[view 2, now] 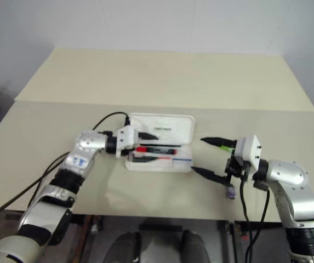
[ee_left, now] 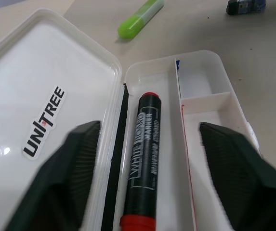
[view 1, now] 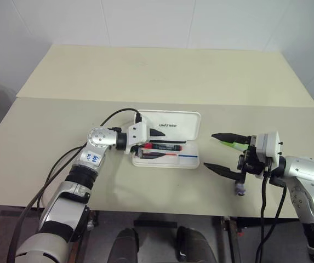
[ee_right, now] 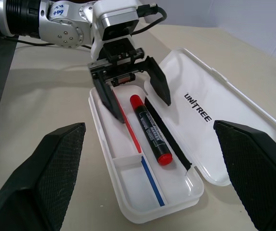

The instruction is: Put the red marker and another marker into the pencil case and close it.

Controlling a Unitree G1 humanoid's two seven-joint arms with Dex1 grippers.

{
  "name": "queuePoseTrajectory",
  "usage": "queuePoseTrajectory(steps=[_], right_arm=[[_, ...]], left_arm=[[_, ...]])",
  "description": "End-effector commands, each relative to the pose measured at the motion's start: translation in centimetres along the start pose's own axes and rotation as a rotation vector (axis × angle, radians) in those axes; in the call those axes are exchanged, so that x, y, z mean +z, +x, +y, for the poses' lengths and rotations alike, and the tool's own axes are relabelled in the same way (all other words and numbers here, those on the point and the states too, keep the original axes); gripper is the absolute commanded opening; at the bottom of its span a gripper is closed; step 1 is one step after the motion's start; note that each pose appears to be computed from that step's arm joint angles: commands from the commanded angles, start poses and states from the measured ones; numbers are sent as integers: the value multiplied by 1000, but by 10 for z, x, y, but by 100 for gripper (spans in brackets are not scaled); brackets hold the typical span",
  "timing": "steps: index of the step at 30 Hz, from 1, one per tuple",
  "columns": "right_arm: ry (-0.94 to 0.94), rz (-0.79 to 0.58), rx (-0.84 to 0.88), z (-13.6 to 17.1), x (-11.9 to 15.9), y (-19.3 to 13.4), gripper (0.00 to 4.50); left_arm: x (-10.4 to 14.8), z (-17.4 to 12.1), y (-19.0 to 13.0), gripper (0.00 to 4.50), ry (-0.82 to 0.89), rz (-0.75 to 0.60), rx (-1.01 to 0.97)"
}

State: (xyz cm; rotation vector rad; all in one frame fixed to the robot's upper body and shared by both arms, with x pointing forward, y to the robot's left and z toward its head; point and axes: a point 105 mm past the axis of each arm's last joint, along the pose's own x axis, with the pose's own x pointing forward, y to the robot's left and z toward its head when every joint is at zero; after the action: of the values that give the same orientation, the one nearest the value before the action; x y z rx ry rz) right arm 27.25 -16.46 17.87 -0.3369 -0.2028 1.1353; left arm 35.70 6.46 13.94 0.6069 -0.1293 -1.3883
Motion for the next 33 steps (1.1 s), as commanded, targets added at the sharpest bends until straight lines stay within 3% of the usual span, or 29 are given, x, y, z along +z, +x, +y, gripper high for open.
queuePoseTrajectory(steps=[1, 6, 12, 23, 33], right_arm=[[-51, -13, -54, -11, 8, 0, 450], [-4, 138, -178, -36, -11, -5, 450], [-84, 250, -132, -54, -15, -20, 450], [-37, 437, -161, -95, -64, -62, 450], [39, 535, -114, -109, -87, -62, 450]], left_arm=[[18, 4, -5, 446, 48, -61, 15], [31, -3, -10, 446, 31, -117, 10], [46, -16, -28, 446, 28, -144, 13], [55, -22, -86, 446, 41, -44, 91], [65, -23, -110, 446, 44, -9, 137]])
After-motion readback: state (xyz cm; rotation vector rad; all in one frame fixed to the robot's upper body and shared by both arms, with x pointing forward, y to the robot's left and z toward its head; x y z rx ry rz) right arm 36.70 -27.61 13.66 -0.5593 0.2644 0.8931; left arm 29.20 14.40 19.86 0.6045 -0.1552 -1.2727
